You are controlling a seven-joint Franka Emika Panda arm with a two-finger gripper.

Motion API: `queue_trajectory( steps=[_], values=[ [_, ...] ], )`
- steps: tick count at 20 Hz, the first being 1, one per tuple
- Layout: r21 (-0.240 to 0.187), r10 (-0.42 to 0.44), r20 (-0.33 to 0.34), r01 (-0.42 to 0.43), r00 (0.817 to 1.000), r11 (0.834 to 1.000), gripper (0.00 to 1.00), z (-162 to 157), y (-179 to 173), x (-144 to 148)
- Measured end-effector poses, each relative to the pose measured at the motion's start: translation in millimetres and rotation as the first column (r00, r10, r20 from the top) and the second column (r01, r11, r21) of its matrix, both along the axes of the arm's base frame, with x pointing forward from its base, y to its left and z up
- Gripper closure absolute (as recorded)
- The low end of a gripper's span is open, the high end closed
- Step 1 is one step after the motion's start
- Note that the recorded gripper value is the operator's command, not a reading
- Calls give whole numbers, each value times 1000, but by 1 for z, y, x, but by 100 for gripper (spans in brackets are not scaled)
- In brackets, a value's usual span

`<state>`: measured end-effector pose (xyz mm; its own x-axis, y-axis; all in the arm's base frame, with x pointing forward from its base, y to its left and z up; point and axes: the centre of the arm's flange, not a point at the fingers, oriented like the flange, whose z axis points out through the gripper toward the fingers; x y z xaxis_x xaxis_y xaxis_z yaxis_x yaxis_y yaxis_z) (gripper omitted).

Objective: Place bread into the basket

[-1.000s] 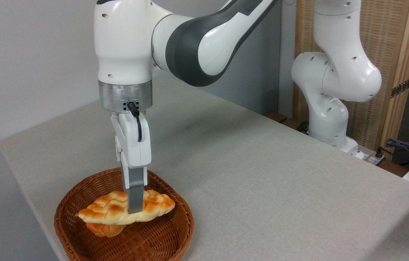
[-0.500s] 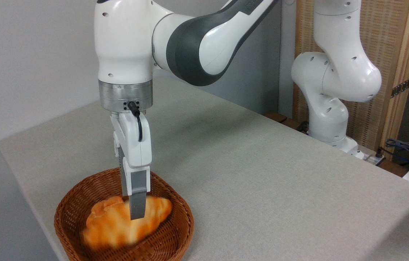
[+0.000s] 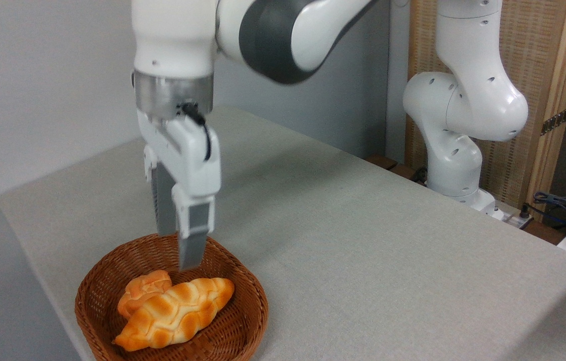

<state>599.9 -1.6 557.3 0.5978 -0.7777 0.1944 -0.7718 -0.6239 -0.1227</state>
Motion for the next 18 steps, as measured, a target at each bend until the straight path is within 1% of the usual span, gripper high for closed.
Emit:
queue_trajectory(
  steps=[2,4,6,9,15,18],
  values=[
    [-20,76,-66,-78,995,997,0,27,1,-13],
    [-30,146,-100,-150,984,988,0,50,-1,-27],
    [-30,189,-130,-195,973,980,0,62,-3,-40],
    [-27,201,-147,-207,968,978,0,68,-3,-48],
    [-27,223,-154,-230,962,973,0,66,10,-47],
    [-26,217,-159,-224,963,974,0,65,7,-48]
  ],
)
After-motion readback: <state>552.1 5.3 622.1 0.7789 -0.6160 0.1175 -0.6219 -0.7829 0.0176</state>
